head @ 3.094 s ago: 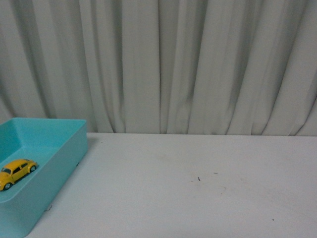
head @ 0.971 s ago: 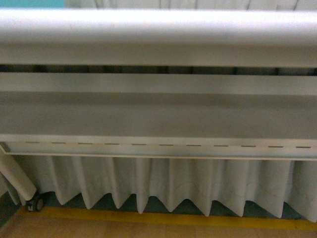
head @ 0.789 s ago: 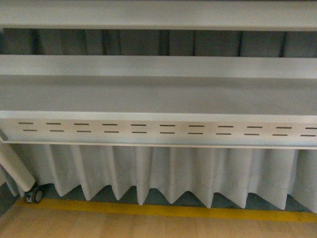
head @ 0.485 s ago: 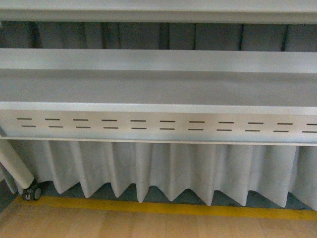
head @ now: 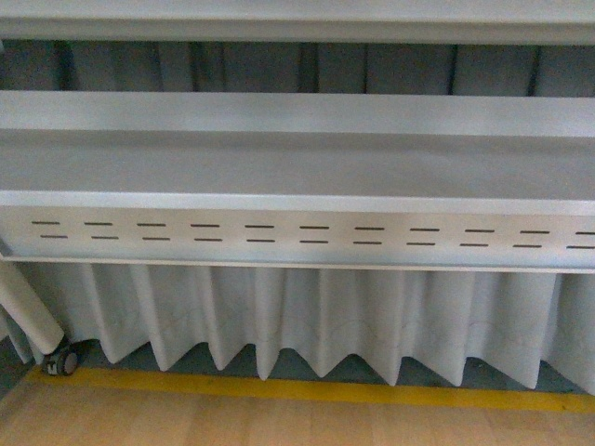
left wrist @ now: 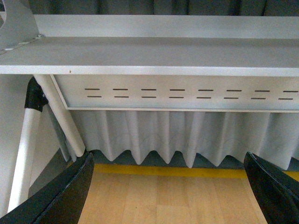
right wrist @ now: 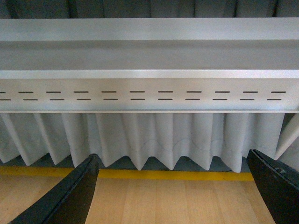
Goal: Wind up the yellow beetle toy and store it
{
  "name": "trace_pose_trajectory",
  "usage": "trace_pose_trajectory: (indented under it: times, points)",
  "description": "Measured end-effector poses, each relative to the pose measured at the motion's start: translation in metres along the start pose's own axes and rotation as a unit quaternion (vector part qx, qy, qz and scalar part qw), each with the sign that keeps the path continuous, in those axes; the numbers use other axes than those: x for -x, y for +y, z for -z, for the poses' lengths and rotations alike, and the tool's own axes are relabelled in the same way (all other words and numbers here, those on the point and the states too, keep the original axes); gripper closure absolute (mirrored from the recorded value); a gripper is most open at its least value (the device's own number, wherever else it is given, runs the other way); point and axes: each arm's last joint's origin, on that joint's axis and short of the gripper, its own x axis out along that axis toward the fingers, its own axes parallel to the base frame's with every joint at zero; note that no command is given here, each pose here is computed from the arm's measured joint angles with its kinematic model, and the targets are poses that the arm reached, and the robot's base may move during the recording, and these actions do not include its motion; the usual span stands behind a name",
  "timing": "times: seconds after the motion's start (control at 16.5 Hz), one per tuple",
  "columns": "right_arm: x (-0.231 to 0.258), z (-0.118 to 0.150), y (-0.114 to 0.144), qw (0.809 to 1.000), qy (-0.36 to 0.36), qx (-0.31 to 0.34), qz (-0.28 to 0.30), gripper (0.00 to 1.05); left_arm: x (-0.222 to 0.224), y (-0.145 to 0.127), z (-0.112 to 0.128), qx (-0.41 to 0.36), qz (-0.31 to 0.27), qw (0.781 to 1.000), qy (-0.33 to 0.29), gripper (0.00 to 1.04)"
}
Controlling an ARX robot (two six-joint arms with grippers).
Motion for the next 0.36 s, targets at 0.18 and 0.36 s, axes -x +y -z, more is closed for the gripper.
trace_pose_trajectory:
  times: [0.18,0.36]
  points:
    - [0.0000,0.0000,0.0000,1.000,0.000,0.000,0.000,0.07,0.0000,0.0000,0.0000,0.000,0.000,1.000,0.000,0.07]
    - [0.0000,0.0000,0.0000,1.000,0.000,0.000,0.000,0.07,0.0000,0.0000,0.0000,0.000,0.000,1.000,0.000,0.07]
